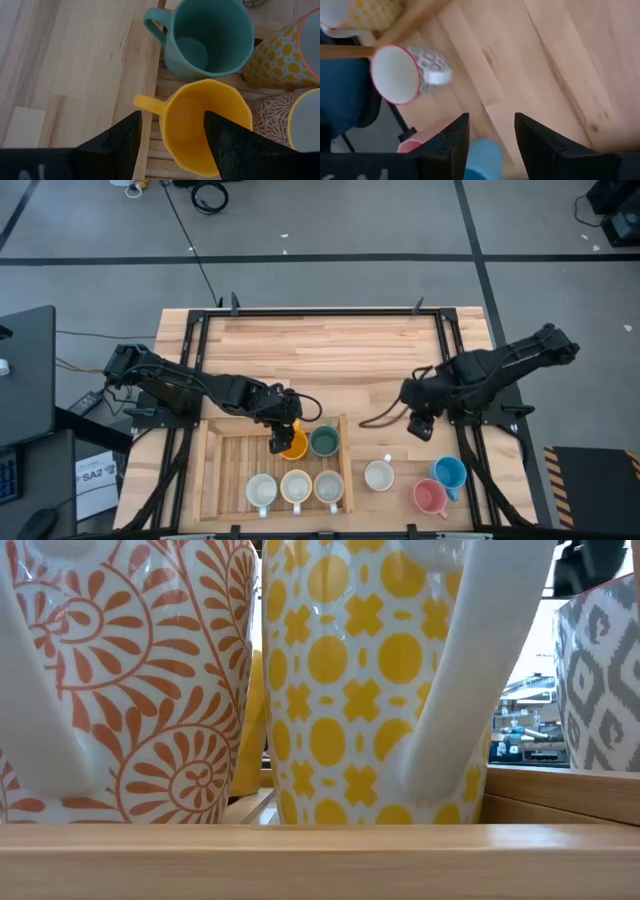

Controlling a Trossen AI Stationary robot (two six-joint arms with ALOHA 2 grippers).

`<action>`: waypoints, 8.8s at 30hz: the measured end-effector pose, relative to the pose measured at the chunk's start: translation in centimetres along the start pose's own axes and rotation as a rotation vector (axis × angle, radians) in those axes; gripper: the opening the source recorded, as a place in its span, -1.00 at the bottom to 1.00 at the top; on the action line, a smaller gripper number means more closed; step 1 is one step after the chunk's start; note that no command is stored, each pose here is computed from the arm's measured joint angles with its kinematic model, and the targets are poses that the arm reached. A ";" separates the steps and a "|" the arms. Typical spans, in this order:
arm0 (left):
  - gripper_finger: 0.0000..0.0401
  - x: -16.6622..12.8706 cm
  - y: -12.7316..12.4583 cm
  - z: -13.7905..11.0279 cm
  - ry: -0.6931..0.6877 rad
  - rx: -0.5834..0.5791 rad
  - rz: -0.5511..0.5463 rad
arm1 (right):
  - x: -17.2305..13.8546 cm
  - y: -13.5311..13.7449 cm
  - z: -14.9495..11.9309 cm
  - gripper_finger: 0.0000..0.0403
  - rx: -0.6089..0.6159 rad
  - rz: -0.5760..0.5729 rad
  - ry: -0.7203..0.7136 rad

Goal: Place coffee mugs
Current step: Put the blue mug on the shelf

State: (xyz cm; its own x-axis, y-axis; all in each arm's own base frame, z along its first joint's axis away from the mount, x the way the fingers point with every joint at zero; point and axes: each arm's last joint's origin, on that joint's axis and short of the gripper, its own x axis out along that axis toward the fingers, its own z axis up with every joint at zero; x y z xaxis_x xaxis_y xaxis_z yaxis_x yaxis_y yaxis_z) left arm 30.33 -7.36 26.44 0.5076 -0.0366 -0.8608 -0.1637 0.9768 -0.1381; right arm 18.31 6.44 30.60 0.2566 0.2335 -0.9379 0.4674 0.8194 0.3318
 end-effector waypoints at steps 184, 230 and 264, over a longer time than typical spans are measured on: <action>0.11 -9.0 10.3 -2.1 0.118 0.199 0.201 | 10.0 -4.6 30.6 -0.87 -0.160 -0.203 -0.167; 0.11 -8.9 10.2 -1.9 0.097 0.198 0.197 | 12.5 -3.6 28.7 -0.82 -0.185 -0.224 -0.074; 0.11 -8.9 10.2 -1.9 0.094 0.199 0.197 | 12.6 -3.6 29.0 -0.36 -0.188 -0.217 -0.096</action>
State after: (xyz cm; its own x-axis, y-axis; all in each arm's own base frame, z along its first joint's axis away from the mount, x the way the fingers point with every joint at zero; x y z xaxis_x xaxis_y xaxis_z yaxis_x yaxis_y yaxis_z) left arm 22.52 2.55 31.76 0.4005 0.1475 -0.9044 -0.0779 0.9889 0.1268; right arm 44.37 -8.78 20.53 0.2509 -0.0015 -0.9680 0.3579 0.9293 0.0913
